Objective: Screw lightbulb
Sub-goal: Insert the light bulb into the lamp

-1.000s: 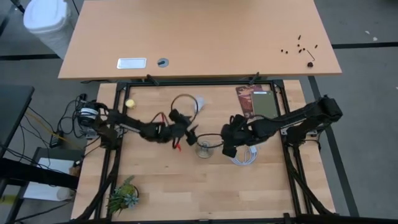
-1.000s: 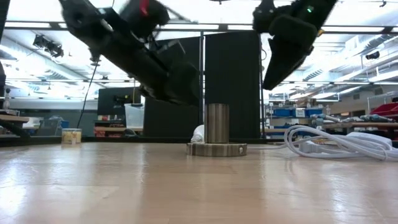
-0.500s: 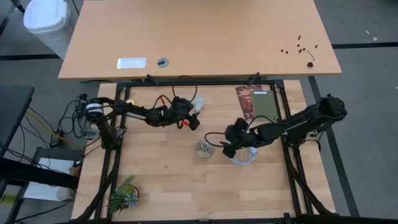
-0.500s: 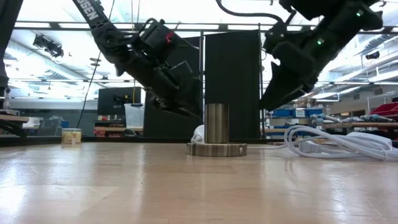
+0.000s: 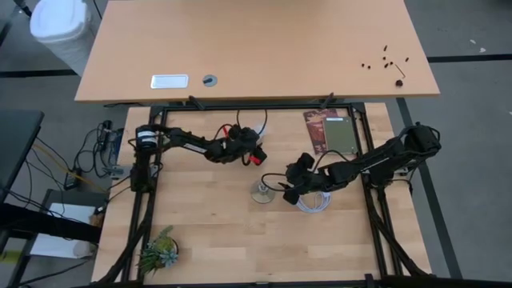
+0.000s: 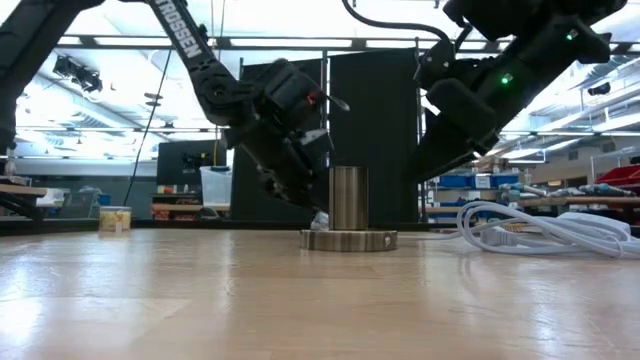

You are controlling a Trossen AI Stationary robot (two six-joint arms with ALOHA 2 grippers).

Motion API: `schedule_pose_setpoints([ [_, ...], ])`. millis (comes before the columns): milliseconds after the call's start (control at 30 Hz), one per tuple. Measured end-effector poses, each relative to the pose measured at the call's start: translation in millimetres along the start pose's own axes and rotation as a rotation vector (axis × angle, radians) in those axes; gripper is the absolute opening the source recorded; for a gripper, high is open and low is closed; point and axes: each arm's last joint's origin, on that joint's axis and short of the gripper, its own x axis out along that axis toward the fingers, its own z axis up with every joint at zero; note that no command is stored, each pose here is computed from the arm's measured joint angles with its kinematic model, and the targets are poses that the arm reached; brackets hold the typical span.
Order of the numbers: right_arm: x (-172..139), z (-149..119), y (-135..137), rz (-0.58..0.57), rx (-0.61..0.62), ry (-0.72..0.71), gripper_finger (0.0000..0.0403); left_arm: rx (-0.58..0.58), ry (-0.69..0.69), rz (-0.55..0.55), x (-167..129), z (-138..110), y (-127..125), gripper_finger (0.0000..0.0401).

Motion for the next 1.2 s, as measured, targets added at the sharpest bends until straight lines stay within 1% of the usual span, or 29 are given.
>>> schedule_pose_setpoints([
  [167, 0.1, 2.0, 1.7, 0.007, -0.01, -0.024, 0.0352, -0.013, 0.049, 0.012, 15.0, -9.5, 2.3, 0.0264],
  [300, -0.1, 3.3, 2.6, 0.01, -0.012, -0.039, 0.0352, -0.027, 0.047, 0.015, 19.5, -13.0, 2.8, 0.0264],
  [467, 0.1, 3.2, 2.6, 0.009, -0.018, -0.04, 0.0352, 0.078, 0.027, 0.008, 20.1, -11.2, 2.2, 0.0264],
  [567, 0.0, 4.1, 3.0, 0.012, -0.023, -0.047, 0.0352, 0.148, 0.016, -0.027, 20.4, -9.9, 1.1, 0.0264],
  [667, -0.1, 4.5, 3.5, 0.015, -0.022, -0.052, 0.0352, 0.157, 0.016, -0.062, 20.5, -9.8, 0.2, 0.0264],
  [767, -0.4, 5.0, 4.2, 0.022, -0.019, -0.057, 0.0352, 0.163, 0.016, -0.07, 20.3, -9.8, -0.3, 0.026],
  [833, -0.9, 4.5, 5.1, 0.027, -0.021, -0.056, 0.0352, 0.18, 0.017, -0.083, 20.3, -9.9, -0.6, 0.0249],
  [933, -1.1, 4.6, 5.5, 0.03, -0.021, -0.057, 0.0352, 0.181, 0.018, -0.103, 20.3, -10.0, -1.1, 0.0221],
  [1200, -1.0, 4.3, 5.3, 0.03, -0.031, -0.053, 0.0352, 0.176, 0.021, -0.122, 19.3, -10.7, -3.2, 0.0123],
])
